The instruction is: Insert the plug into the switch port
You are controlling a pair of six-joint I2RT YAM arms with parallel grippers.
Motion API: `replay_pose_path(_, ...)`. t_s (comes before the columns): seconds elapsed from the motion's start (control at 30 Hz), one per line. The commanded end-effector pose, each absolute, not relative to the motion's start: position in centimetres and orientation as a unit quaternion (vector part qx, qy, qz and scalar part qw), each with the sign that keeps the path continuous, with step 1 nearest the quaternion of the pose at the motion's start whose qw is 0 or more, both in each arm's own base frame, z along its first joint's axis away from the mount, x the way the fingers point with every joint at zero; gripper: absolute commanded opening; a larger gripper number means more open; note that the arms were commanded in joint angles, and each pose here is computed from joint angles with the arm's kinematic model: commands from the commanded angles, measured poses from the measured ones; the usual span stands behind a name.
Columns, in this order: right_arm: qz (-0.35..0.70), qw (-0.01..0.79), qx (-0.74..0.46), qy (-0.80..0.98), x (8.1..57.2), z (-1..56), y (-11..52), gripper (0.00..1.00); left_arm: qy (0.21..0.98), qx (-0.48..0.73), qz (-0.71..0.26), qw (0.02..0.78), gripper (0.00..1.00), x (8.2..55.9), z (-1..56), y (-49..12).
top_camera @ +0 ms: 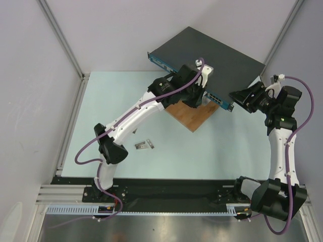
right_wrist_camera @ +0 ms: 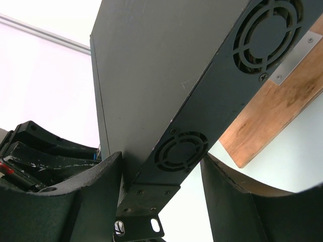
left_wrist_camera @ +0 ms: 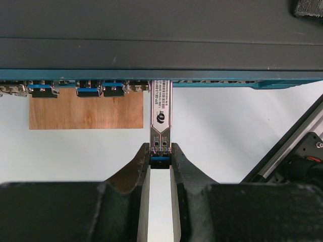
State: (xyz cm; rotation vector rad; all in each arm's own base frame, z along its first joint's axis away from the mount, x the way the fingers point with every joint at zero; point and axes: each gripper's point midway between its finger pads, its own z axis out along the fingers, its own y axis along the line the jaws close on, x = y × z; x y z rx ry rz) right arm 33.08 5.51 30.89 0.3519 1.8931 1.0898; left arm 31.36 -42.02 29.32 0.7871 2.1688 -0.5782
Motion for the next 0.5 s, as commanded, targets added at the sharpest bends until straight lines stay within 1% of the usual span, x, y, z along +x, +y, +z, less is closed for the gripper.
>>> replay_pose_path(0.0, 0.465, 0.458, 0.054, 0.756, 32.8, 32.0, 8.7, 0.00, 0.811, 0.274, -0.278, 0.436, 0.00, 33.4, 34.0, -43.6)
replay_pose_path(0.3, 0.463, 0.458, 0.051, 0.757, 32.9, 31.9, 8.8, 0.00, 0.823, 0.278, -0.265, 0.417, 0.00, 33.6, 31.9, -44.0)
replay_pose_path(0.47, 0.464, 0.455, 0.050, 0.758, 32.9, 31.8, 8.9, 0.00, 0.818, 0.279, -0.260, 0.431, 0.00, 34.1, 32.4, -43.9)
